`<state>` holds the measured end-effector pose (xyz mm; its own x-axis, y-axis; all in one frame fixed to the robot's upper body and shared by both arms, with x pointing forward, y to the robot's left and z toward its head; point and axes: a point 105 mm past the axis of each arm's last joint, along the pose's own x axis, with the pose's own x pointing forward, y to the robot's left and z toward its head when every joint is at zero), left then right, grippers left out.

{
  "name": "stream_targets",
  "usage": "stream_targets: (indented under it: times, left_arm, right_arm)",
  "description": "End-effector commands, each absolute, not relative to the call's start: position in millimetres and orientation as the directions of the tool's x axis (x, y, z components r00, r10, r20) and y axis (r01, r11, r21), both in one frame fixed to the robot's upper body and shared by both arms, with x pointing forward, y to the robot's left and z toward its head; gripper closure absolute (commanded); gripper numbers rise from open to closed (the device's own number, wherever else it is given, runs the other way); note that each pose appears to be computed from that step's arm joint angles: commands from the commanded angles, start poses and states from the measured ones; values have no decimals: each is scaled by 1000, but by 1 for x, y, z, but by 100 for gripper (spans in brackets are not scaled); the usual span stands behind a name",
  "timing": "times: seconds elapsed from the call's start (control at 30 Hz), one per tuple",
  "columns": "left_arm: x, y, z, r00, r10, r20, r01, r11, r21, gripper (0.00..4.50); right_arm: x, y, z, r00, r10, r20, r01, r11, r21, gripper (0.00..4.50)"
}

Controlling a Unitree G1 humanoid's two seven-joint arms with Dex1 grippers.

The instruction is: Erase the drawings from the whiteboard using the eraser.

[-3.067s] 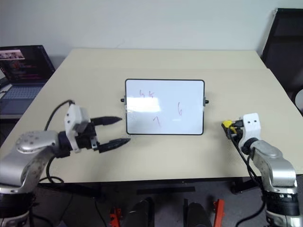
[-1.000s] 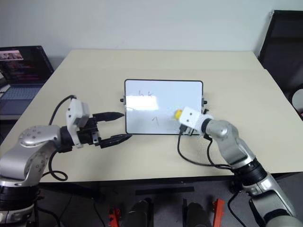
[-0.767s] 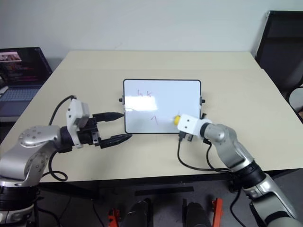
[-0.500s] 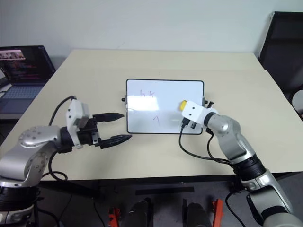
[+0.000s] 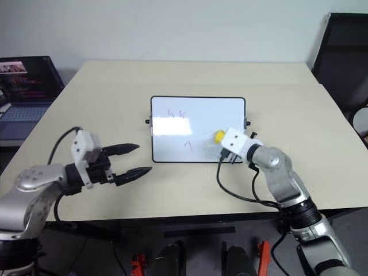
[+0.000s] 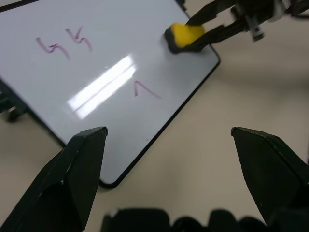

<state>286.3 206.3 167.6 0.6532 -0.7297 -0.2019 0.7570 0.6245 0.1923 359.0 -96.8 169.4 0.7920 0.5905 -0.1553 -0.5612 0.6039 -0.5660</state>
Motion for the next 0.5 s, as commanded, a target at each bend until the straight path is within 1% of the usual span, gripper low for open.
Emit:
stream_targets:
  times: [0.03,0.1,0.17,0.27,0.37,0.5]
  left_arm:
    - [289,222,182,746,-654,-124,659,698,280,0]
    - [289,228,181,780,-618,-103,618,733,283,0]
    - [286,231,177,790,-604,-105,607,747,271,0]
    - [279,233,170,789,-601,-125,611,749,255,0]
    - [276,234,167,783,-605,-147,621,741,257,0]
    - [276,235,167,785,-601,-151,618,742,260,0]
  right_arm:
    - [337,-105,196,757,652,-50,-593,651,-473,353]
    - [320,-109,187,708,696,-121,-659,590,-467,353]
    - [306,-108,179,659,733,-172,-715,538,-446,353]
    - [292,-109,164,618,744,-253,-754,469,-460,353]
    - [293,-109,152,623,723,-297,-747,438,-500,353]
    - [301,-92,146,626,728,-279,-735,431,-524,353]
